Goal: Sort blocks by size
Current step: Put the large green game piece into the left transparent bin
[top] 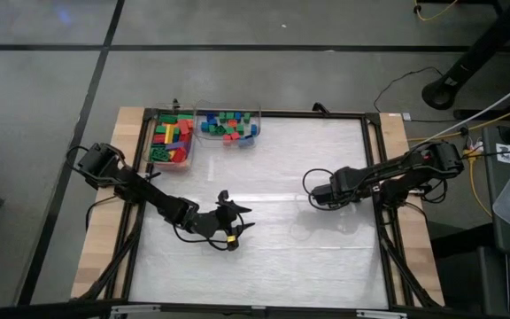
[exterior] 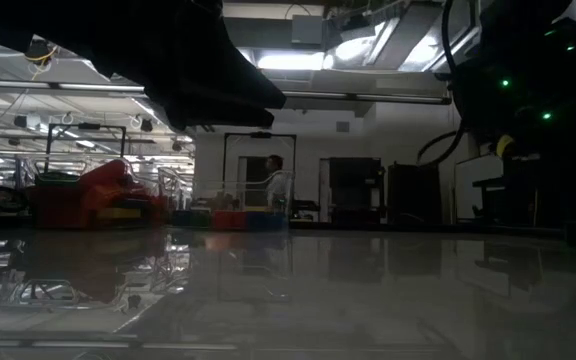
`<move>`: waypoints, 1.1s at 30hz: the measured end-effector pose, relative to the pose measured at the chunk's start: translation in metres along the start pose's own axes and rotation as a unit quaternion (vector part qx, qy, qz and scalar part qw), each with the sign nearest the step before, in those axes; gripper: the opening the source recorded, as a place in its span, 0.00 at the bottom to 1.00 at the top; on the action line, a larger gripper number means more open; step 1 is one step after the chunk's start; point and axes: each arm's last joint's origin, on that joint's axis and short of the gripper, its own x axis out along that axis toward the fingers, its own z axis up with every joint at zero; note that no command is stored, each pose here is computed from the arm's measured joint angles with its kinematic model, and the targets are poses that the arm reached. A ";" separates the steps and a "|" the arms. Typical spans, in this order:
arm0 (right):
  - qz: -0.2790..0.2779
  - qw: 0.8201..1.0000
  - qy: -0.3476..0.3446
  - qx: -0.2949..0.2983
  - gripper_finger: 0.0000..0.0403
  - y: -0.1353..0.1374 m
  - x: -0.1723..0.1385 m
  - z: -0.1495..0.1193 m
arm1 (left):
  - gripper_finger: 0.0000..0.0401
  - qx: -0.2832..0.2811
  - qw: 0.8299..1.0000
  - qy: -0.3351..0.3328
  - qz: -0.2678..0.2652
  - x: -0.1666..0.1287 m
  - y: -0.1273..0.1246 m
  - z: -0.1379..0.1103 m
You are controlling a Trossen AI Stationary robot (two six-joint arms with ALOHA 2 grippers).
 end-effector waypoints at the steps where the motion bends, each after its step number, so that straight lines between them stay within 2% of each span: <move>1: 0.000 1.000 0.000 0.013 0.48 0.000 0.000 0.000 | 0.50 0.000 1.000 0.000 0.000 0.000 0.000 0.000; 7: 0.008 0.995 -0.062 0.079 0.48 0.002 0.000 0.004 | 0.50 0.001 1.000 0.000 0.000 0.000 0.000 0.000; 12: 0.017 0.991 -0.098 0.089 0.48 0.004 -0.001 0.006 | 0.50 0.003 1.000 0.001 0.000 0.000 0.000 0.000; 18: -0.011 0.993 -0.088 0.083 0.48 -0.003 0.016 0.003 | 0.50 0.003 1.000 0.002 0.001 0.000 0.000 -0.001; 24: 0.020 0.993 -0.083 0.087 0.48 0.003 0.019 0.003 | 0.50 0.007 1.000 0.005 -0.003 -0.002 -0.002 -0.002; 33: 0.069 0.994 -0.012 0.085 0.48 0.012 0.019 0.000 | 0.50 0.009 1.000 0.006 -0.007 -0.003 -0.004 -0.003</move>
